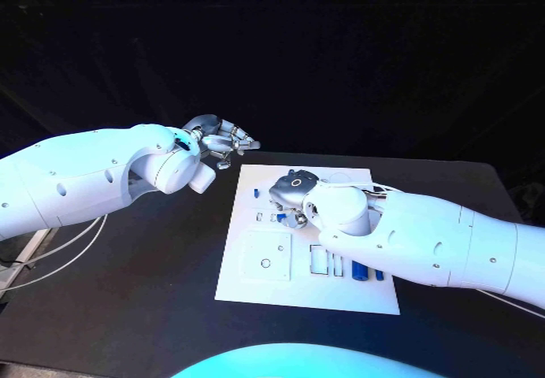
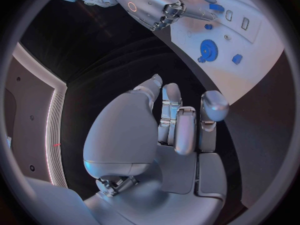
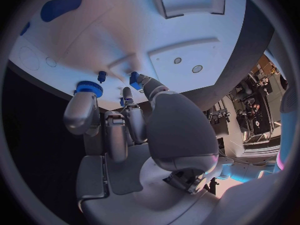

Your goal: Assemble the parts on the task board

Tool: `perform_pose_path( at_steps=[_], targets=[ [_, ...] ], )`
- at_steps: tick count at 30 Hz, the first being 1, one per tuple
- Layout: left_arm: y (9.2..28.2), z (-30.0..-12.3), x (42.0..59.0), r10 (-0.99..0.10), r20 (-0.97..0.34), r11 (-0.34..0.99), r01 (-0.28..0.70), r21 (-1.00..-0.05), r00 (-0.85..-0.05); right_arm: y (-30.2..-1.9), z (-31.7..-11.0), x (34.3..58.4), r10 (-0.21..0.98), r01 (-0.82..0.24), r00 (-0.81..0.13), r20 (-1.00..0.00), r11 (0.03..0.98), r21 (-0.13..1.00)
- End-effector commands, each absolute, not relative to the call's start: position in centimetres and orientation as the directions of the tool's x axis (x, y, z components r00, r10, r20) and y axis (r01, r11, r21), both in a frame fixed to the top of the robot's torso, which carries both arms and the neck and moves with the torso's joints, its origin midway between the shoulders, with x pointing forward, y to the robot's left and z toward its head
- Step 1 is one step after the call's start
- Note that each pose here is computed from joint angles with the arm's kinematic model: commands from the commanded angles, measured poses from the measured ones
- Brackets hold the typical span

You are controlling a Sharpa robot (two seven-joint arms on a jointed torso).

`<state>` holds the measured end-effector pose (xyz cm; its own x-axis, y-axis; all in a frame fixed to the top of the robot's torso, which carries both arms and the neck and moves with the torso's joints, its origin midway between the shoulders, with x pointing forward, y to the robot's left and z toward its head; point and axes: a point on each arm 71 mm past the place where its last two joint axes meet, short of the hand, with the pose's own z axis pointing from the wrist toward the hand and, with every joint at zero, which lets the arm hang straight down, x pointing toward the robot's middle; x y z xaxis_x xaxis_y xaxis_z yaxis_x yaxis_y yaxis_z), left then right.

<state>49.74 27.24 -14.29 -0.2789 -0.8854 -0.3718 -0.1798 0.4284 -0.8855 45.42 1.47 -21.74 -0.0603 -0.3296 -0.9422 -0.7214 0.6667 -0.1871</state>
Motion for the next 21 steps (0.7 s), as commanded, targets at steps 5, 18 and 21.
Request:
perform_pose_path(
  at_steps=[5, 18, 21],
  targets=[
    [26.97, -14.19, 49.74, -0.880, -0.369, 0.430, -0.171, -0.887, -0.298, 1.18, -21.78, 45.52, -0.331, -0.723, -0.052, -0.942, 0.663, -0.193],
    [27.00, -14.22, 49.79, -0.880, -0.370, 0.431, -0.172, -0.886, -0.299, 0.79, -21.82, 45.77, -0.325, -0.714, -0.044, -0.945, 0.672, -0.198],
    [27.03, -14.22, 49.81, -0.880, -0.370, 0.431, -0.172, -0.886, -0.299, 0.57, -21.80, 45.77, -0.323, -0.712, -0.043, -0.945, 0.674, -0.198]
  ],
)
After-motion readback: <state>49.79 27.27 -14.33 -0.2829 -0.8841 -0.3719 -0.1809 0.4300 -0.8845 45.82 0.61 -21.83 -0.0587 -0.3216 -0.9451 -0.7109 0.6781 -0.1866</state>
